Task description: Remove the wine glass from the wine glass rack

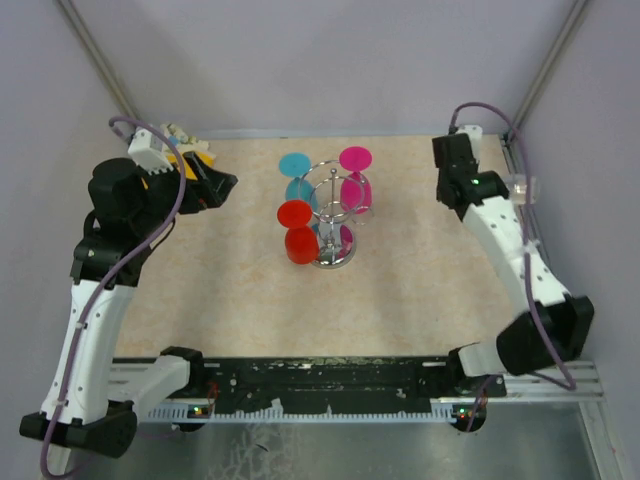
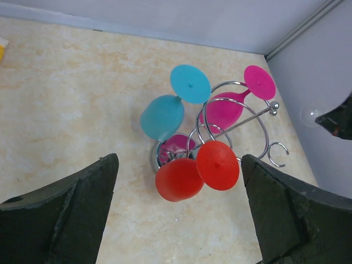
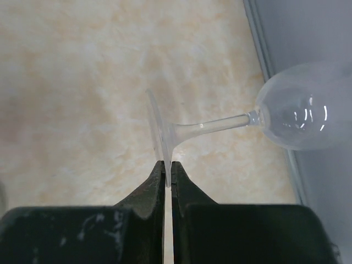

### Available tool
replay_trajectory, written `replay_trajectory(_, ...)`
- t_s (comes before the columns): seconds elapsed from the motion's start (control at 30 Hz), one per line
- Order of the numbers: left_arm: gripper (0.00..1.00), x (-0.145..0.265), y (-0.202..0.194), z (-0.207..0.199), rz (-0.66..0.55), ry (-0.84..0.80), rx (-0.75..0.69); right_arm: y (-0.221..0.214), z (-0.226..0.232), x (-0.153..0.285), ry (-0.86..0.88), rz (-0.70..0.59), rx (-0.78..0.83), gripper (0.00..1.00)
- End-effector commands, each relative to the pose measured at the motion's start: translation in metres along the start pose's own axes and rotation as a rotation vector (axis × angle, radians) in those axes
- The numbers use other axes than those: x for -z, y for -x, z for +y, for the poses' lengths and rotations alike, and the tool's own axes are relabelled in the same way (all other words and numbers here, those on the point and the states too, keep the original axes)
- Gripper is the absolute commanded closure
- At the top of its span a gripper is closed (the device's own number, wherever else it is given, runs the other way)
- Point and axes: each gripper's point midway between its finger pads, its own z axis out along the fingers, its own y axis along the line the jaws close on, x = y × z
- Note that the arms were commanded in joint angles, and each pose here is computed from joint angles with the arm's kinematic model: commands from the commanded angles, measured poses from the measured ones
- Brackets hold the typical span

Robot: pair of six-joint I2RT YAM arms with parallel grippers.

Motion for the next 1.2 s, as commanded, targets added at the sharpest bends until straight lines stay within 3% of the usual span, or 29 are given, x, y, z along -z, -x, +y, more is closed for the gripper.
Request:
replay_trajectory(0.0,0.02,0.006,0.022,-0.028,-0.041,-0.109,0.009,0.072,-0.009,0.106,0.326,-0.321,-0.155,1.0)
replay_trajectory(0.2,0.04,0.025,0.068,-0.084,-0.051,-0.307,-0.007,0.084,-0.006,0.208,0.694,-0.505,-0.146,1.0)
replay_trajectory(0.33,0.03,0.016,0.072,-0.118,0.093,-0.471,0.051,0.077,0.003,0.275,0.962,-0.635,-0.054,1.0)
replay_trajectory(0.57,0.02,0.018,0.065,-0.151,0.222,-0.67,0.179,0.054,0.015,0.384,1.447,-0.889,0.149,1.0)
replay_trajectory(0.67,0.02,0.018,0.045,-0.162,0.37,-0.808,0.304,0.045,0.013,0.417,1.608,-0.992,0.206,1.0)
replay_trajectory(0.87,0.0,0.007,0.046,-0.175,0.364,-0.808,0.311,0.029,0.012,0.448,1.829,-1.025,0.285,1.0)
replay_trajectory(0.97,0.0,-0.002,0.034,-0.189,0.438,-0.852,0.362,0.029,0.004,0.461,1.862,-1.074,0.271,1.0)
replay_trajectory(1.17,0.0,-0.013,0.023,-0.225,0.462,-0.904,0.39,0.025,0.012,0.454,1.907,-1.022,0.262,1.0)
